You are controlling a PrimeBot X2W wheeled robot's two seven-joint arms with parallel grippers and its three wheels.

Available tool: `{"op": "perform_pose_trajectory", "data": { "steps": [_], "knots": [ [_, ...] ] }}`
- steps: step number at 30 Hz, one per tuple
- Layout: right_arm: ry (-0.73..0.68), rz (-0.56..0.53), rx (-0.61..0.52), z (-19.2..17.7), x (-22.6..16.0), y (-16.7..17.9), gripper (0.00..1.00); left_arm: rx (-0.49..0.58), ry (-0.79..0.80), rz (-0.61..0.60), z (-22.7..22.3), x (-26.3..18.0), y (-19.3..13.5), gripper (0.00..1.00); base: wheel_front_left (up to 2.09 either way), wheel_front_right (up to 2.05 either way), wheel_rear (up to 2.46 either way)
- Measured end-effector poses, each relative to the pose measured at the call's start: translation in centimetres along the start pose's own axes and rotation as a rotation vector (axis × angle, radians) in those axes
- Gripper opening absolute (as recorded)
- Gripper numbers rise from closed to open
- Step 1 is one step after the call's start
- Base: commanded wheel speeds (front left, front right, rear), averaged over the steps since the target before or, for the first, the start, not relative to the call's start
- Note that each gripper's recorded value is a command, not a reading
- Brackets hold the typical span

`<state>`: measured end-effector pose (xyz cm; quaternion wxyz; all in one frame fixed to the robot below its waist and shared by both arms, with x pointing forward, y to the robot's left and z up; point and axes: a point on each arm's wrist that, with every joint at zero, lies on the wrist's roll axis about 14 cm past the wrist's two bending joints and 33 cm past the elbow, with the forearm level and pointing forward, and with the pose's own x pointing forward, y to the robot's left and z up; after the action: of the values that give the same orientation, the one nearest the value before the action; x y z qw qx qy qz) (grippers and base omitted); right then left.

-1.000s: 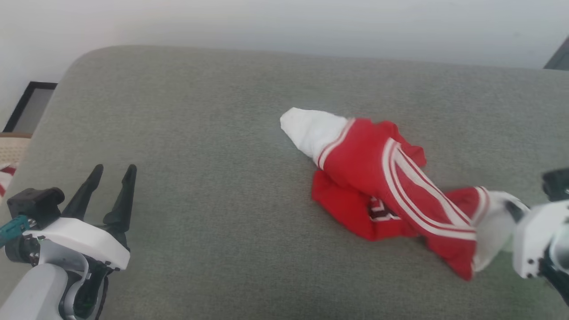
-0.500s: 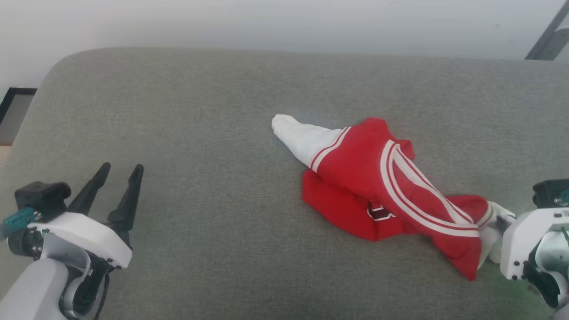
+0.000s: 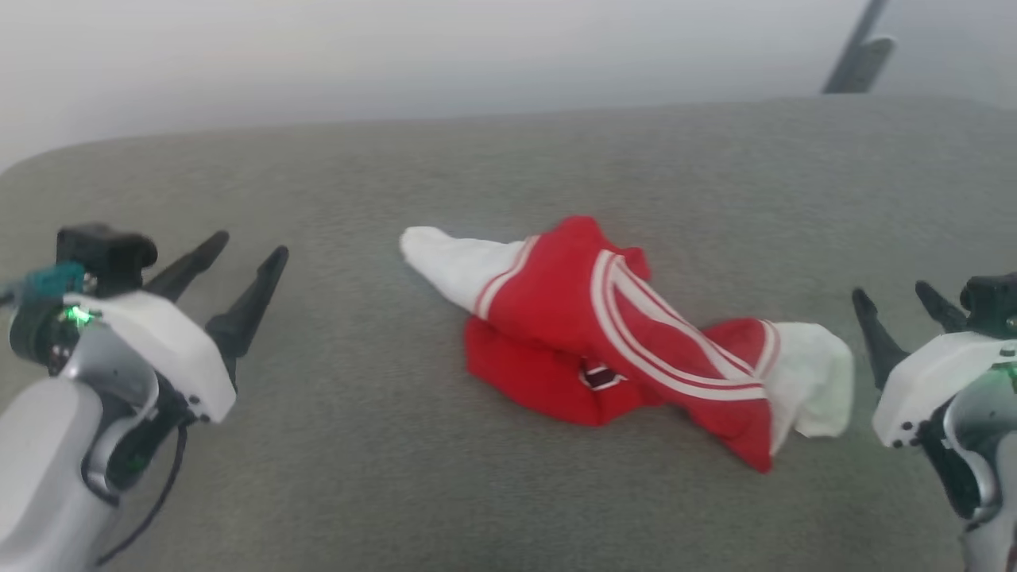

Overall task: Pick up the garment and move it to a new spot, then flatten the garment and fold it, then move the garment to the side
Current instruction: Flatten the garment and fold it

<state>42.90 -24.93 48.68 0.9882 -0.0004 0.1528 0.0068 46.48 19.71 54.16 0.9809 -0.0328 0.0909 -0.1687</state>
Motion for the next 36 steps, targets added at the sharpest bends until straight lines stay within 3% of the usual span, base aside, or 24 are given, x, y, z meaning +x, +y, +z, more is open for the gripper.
{"op": "perform_pose_trajectory", "data": {
  "steps": [8, 12, 23, 28, 31, 32, 33, 34, 36],
  "knots": [
    [-0.292, -0.128, 0.004, 3.5, -3.6, -1.8, 1.0, 0.05, 0.16, -0.164, -0.5, 5.6, -4.4, 1.0, 0.0, 0.0, 0.0],
    [-0.363, -0.204, 0.005, 3.7, -5.1, -3.2, 1.0, 0.073, 0.256, -0.221, -2.0, 8.3, -6.2, 1.0, 0.0, 0.0, 0.0],
    [-0.301, -0.322, 0.006, 0.3, -5.8, -6.2, 1.0, 0.087, 0.593, -0.215, -10.4, 13.6, -5.6, 1.0, 0.0, 0.0, 0.0],
    [-0.294, -0.34, 0.008, -0.2, -5.5, -6.8, 1.0, 0.122, 0.695, -0.186, -13.3, 14.5, -4.5, 1.0, 0.0, 0.0, 0.0],
    [-0.293, -0.349, 0.013, -0.5, -5.3, -7.1, 1.0, 0.091, 0.72, -0.177, -14.2, 15.5, -4.4, 1.0, 0.0, 0.0, 0.0],
    [-0.296, -0.353, 0.015, -0.5, -5.3, -7.3, 1.0, 0.077, 0.737, -0.176, -14.6, 15.7, -4.5, 0.81, 0.0, 0.0, 0.0],
    [-0.3, -0.354, 0.012, -0.4, -5.2, -7.3, 1.0, 0.067, 0.745, -0.176, -14.8, 15.9, -4.6, 0.47, 0.0, 0.0, 0.0],
    [-0.303, -0.355, 0.01, -0.4, -5.2, -7.3, 1.0, 0.06, 0.751, -0.178, -15.0, 16.0, -4.7, 0.0, 0.0, 0.0, 0.0],
    [-0.308, -0.357, 0.015, -0.4, -5.2, -7.4, 1.0, 0.048, 0.76, -0.173, -15.1, 16.2, -4.7, 0.0, 0.0, 0.0, 0.0]
  ]
}}
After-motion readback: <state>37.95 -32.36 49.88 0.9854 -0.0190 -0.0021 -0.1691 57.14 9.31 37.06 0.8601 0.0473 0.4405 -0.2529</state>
